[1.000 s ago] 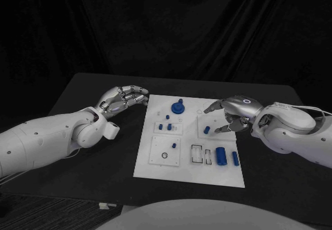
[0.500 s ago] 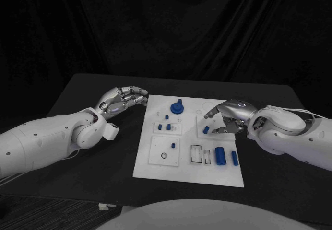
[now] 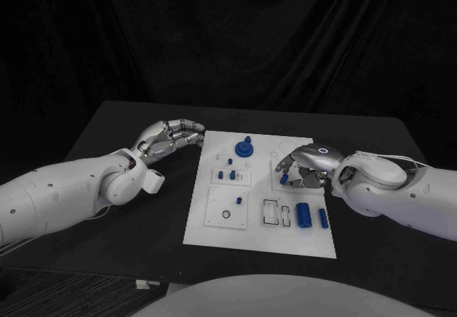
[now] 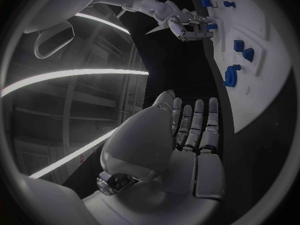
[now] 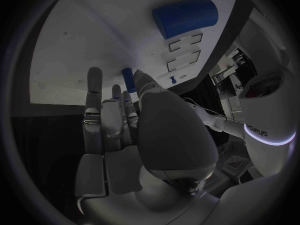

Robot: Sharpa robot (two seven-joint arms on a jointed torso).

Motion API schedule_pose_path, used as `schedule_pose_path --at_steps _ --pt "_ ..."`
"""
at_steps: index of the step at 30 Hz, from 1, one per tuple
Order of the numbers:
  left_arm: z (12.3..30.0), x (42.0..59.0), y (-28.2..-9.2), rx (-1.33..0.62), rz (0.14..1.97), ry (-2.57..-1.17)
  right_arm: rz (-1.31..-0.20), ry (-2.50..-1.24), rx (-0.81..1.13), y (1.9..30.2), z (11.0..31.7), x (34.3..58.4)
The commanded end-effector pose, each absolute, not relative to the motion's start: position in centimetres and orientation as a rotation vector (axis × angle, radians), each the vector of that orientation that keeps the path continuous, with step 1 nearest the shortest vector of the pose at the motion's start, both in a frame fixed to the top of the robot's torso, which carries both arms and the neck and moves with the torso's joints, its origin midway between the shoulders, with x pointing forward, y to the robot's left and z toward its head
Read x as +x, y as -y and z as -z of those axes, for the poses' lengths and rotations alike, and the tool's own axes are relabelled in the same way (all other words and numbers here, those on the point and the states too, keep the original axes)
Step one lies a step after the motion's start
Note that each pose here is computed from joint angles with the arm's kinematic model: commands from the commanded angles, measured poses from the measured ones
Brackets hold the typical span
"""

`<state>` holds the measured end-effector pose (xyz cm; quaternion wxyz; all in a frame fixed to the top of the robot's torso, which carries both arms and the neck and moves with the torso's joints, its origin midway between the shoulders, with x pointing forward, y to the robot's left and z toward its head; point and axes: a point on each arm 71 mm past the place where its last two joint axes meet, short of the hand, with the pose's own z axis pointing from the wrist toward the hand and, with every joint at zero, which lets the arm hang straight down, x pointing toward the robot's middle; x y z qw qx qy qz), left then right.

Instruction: Assemble the parts on the task board

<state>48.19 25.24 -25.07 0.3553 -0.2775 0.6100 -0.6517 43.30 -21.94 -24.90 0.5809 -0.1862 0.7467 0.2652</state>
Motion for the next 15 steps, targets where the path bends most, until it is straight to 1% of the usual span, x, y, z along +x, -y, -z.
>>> schedule_pose_path --at_steps 1,15 --pt "25.01 48.11 -25.02 -0.715 1.718 -1.562 -0.636 -1.737 -0.438 21.79 25.06 43.30" --pt "25.24 48.05 -25.07 -0.722 1.717 -1.571 -0.653 -1.690 -0.427 21.87 24.83 43.26"
